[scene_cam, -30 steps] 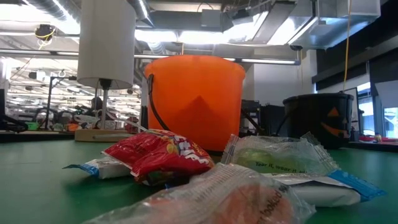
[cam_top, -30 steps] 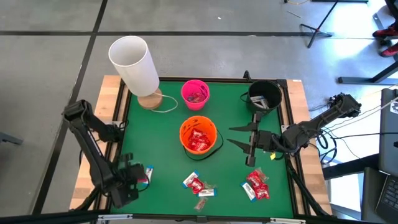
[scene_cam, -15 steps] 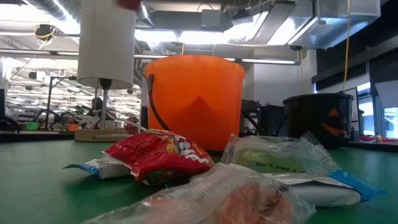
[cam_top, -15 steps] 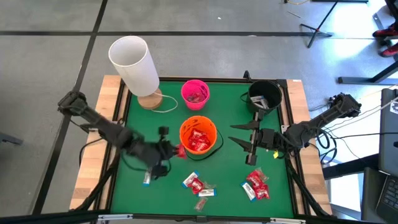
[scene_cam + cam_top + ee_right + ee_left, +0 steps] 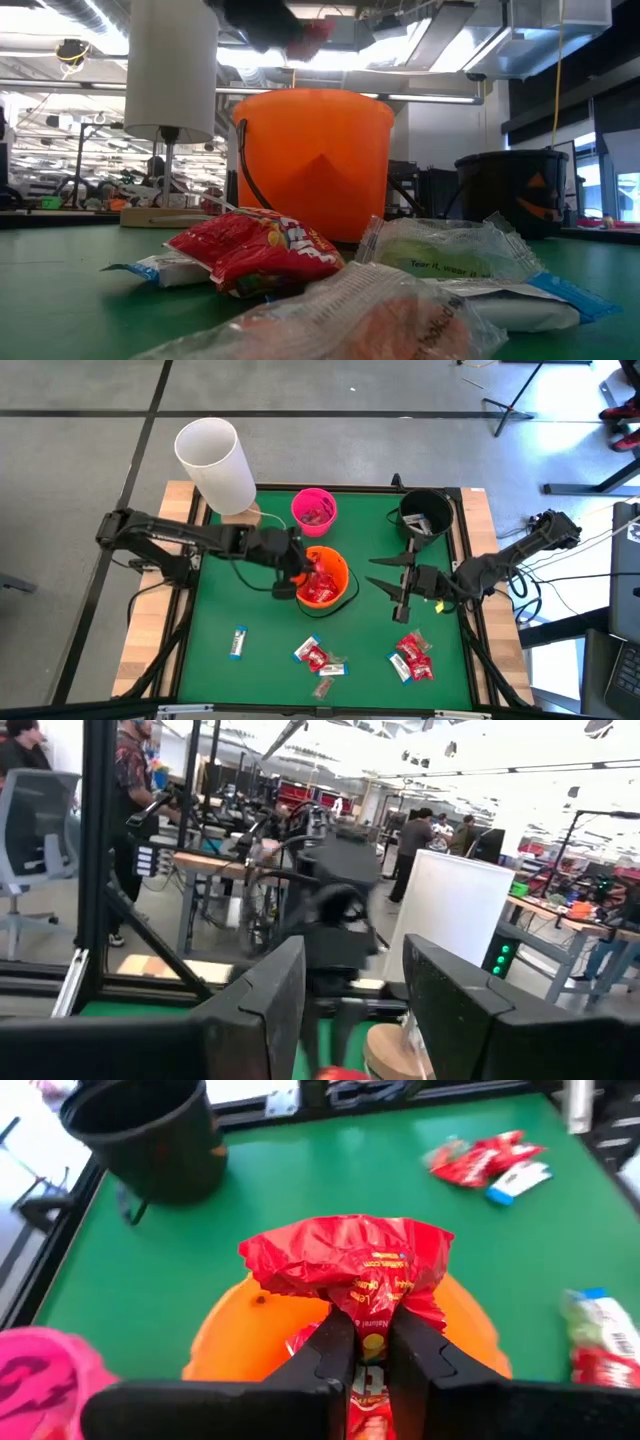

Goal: Sort candy
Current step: Put the red candy into the orange bucket

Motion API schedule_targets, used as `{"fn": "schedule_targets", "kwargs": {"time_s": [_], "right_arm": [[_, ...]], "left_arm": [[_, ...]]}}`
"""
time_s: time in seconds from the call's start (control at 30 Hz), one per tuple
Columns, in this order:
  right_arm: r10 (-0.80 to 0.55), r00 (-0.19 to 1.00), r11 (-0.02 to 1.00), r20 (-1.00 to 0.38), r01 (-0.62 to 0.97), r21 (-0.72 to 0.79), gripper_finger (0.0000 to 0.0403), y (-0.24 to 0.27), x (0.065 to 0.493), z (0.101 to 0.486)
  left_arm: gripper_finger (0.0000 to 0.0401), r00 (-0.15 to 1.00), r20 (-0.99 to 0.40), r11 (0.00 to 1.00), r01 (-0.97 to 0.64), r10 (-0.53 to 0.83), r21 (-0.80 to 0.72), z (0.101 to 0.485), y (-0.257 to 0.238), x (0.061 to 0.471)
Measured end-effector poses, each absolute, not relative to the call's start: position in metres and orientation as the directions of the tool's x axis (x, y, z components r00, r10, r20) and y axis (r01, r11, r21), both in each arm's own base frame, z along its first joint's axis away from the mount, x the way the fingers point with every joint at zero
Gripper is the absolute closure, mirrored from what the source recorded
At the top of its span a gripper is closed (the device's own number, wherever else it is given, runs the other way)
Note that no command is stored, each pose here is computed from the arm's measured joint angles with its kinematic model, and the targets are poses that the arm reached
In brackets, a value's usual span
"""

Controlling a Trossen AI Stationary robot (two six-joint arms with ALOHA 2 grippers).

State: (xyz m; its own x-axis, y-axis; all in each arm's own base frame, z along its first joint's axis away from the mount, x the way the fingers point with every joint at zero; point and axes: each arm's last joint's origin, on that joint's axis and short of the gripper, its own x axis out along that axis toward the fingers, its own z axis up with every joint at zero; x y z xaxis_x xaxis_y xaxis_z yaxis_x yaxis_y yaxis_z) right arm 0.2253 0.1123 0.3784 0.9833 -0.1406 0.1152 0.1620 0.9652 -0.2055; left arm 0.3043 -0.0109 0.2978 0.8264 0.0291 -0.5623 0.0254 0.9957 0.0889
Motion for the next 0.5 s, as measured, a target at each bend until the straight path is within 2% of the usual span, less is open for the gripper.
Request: {"fn": "schedule_targets", "kwargs": {"time_s": [0.2, 0.5], "right_arm": [[-0.147, 0.984, 0.961, 0.097, 0.166, -0.219, 0.0237, 0.112, 0.225, 0.376], [-0.148, 0.984, 0.958, 0.104, 0.168, -0.234, 0.0237, 0.112, 0.225, 0.377]], "left_arm": [[0.0363, 0.810, -0.586, 0.999, -0.010, 0.031, 0.039, 0.292, 0.006, 0.307], [0.0228, 0.794, -0.605, 0.998, -0.049, 0.061, 0.037, 0.290, 0.009, 0.305]]}}
